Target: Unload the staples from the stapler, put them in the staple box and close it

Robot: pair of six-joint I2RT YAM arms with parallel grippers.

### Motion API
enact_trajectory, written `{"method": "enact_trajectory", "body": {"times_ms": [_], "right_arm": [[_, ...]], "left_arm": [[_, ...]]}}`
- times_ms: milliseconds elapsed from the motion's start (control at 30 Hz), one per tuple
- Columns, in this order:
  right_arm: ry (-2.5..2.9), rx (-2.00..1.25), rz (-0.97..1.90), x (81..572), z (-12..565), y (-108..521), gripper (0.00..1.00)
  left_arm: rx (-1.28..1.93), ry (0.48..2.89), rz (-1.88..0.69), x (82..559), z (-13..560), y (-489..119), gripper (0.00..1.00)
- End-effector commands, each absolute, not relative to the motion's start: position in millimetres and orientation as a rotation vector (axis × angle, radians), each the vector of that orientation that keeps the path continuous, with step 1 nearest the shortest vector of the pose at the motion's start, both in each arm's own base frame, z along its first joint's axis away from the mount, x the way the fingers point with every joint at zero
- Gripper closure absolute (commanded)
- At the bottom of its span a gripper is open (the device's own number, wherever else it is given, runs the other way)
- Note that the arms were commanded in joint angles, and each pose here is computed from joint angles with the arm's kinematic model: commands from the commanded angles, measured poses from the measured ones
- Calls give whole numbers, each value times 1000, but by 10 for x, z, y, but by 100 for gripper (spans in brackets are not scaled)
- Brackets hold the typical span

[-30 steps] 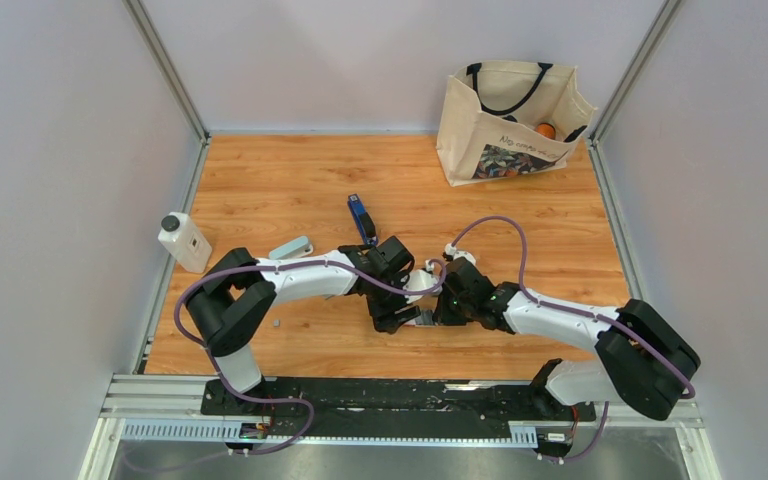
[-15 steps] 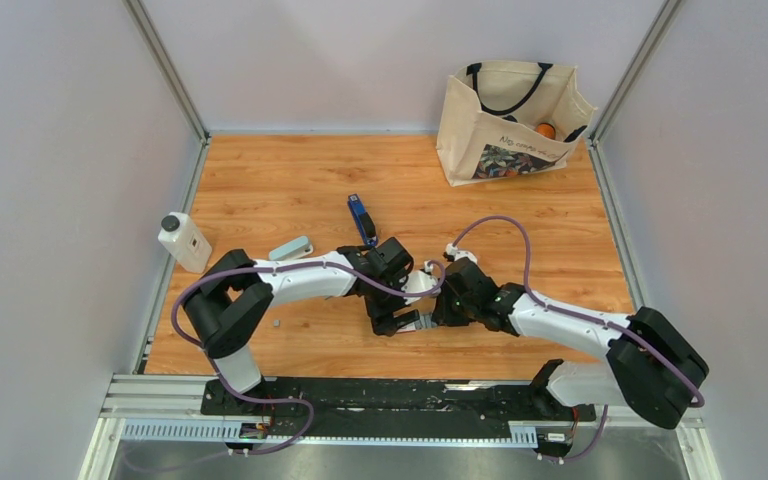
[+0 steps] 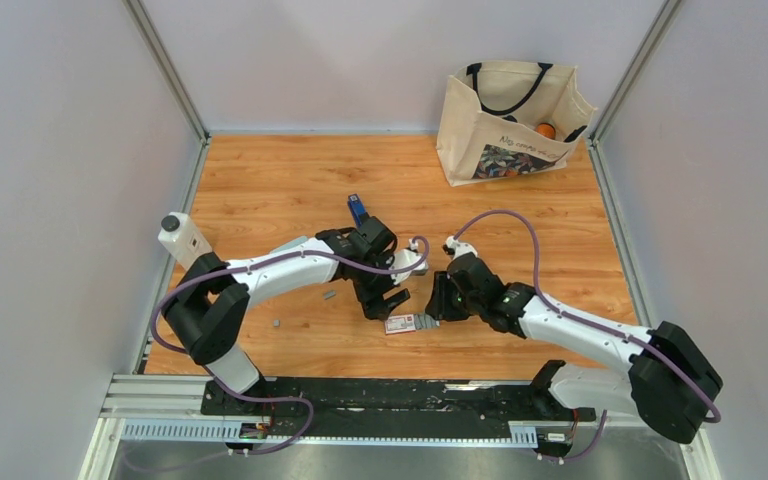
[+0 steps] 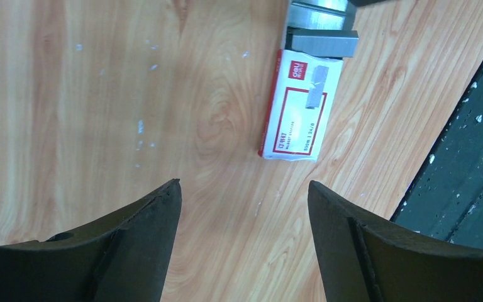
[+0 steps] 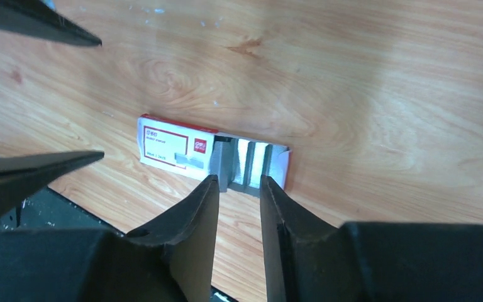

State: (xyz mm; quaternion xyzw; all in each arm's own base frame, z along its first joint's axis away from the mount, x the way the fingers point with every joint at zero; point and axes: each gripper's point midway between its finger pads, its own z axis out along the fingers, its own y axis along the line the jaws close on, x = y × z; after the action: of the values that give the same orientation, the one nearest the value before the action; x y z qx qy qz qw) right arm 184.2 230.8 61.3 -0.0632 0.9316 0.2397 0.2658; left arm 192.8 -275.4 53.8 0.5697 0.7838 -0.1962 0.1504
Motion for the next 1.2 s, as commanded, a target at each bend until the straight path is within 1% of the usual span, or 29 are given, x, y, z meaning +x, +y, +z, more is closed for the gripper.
{"method": "enact_trajectory", "body": {"times_ms": [0, 100, 233, 467, 667, 800, 867, 1000, 1100, 1167], "right_arm": [[2469, -223, 744, 1812, 764, 2553, 64], [2489, -276, 730, 1733, 688, 2649, 61], [2501, -298, 660, 1749, 606, 2708, 61], [2521, -311, 627, 1764, 551, 2756, 64], [2535, -313, 603, 1769, 500, 2744, 77], [2543, -319, 601, 1765, 482, 2751, 79], [2539, -313, 597, 1772, 491, 2743, 82], [2520, -307, 607, 1785, 573, 2743, 93], [2504, -303, 626, 1790, 632, 2756, 96], [2501, -303, 633, 1789, 644, 2763, 96]], "left_arm": [[1554, 2224, -658, 2022, 838, -2786, 19], [1479, 2237, -691, 2126, 961, -2704, 19], [1419, 2217, -687, 2232, 1107, -2601, 19], [1417, 2210, -668, 2211, 1085, -2526, 19], [1426, 2212, -664, 2176, 1044, -2491, 20], [1430, 2207, -667, 2164, 1045, -2486, 19], [1429, 2209, -669, 2158, 1037, -2485, 20], [1431, 2213, -667, 2161, 1011, -2484, 20], [1435, 2221, -667, 2172, 973, -2492, 20], [1437, 2225, -669, 2172, 956, -2495, 20]]}}
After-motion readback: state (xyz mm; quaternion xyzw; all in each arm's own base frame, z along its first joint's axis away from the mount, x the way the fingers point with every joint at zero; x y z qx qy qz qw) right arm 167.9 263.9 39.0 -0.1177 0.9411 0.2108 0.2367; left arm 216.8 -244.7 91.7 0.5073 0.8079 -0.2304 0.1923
